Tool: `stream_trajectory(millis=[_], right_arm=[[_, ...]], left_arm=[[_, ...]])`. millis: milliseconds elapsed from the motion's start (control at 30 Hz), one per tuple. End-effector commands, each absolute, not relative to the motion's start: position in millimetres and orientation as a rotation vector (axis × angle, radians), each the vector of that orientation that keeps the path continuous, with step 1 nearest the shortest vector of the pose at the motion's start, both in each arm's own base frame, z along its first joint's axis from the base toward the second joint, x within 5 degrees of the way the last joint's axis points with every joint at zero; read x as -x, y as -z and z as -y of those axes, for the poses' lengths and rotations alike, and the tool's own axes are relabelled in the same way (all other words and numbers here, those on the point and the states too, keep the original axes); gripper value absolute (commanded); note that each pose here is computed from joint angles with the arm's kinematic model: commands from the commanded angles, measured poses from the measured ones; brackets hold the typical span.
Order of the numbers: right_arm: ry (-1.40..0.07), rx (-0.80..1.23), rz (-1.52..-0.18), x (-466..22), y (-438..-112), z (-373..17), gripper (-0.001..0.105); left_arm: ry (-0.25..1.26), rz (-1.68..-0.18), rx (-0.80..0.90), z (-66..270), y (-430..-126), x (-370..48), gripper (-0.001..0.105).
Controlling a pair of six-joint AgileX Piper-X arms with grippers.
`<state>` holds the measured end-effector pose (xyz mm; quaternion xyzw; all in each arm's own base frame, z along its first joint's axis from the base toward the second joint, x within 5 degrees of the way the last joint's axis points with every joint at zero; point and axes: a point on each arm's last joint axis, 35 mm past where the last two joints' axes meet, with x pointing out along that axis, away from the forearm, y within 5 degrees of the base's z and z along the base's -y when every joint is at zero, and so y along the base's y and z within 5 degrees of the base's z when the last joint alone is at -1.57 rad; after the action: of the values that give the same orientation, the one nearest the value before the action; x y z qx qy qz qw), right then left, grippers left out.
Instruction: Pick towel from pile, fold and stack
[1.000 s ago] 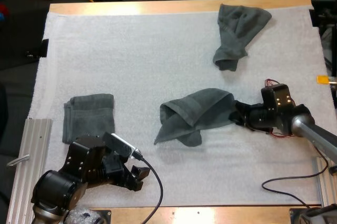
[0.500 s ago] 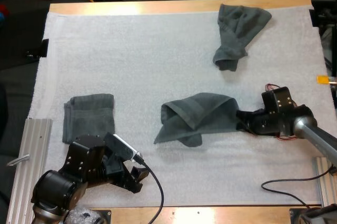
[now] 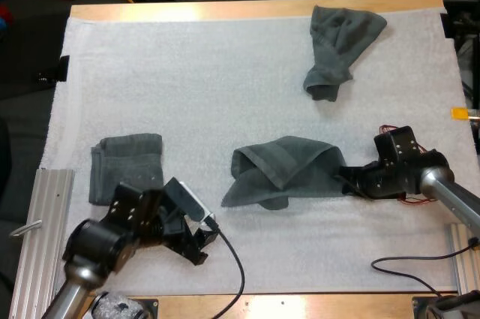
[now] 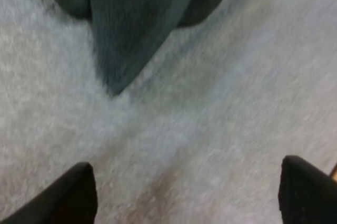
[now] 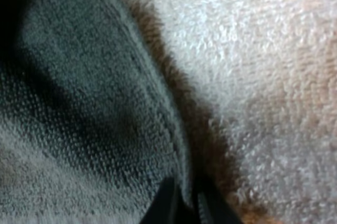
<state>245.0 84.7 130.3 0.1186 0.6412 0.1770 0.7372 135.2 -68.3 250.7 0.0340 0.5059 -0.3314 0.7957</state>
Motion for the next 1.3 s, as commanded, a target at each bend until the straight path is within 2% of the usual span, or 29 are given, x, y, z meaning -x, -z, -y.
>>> stream_trajectory(millis=[0, 200, 367, 533, 633, 733, 800, 1033, 1267], right_arm=[[-0.385, -0.247, -1.426, -241, -130, -84, 0.001], [-0.385, -0.247, -1.426, -241, -130, -84, 0.001], [-0.385, -0.247, -1.426, -241, -130, -84, 0.001], [-0.385, -0.247, -1.426, -241, -130, -84, 0.001], [-0.385, -0.247, -1.426, -241, -130, -84, 0.001], [-0.389, -0.249, -1.426, -241, -130, -84, 0.001], [-0.389, -0.249, -1.426, -241, -130, -84, 0.001], [-0.387, -0.251, -1.427, -241, -130, -84, 0.001], [-0.387, -0.251, -1.427, -241, -130, -84, 0.001]], left_arm=[[0.711, -1.082, -0.123, 70, -250, -138, 0.069], [0.727, -1.112, -0.223, 74, -236, -152, 0.069], [0.782, -1.076, -0.316, 82, -231, -158, 0.069], [0.816, -0.981, -0.541, 106, -227, -159, 0.069], [0.777, -0.938, -0.635, 120, -221, -163, 0.069], [0.822, -0.92, -0.694, 134, -212, -165, 0.069], [0.823, -0.924, -0.724, 140, -205, -167, 0.069], [0.692, -0.97, -0.839, 148, -179, -181, 0.069], [0.697, -0.978, -0.84, 156, -163, -189, 0.069]])
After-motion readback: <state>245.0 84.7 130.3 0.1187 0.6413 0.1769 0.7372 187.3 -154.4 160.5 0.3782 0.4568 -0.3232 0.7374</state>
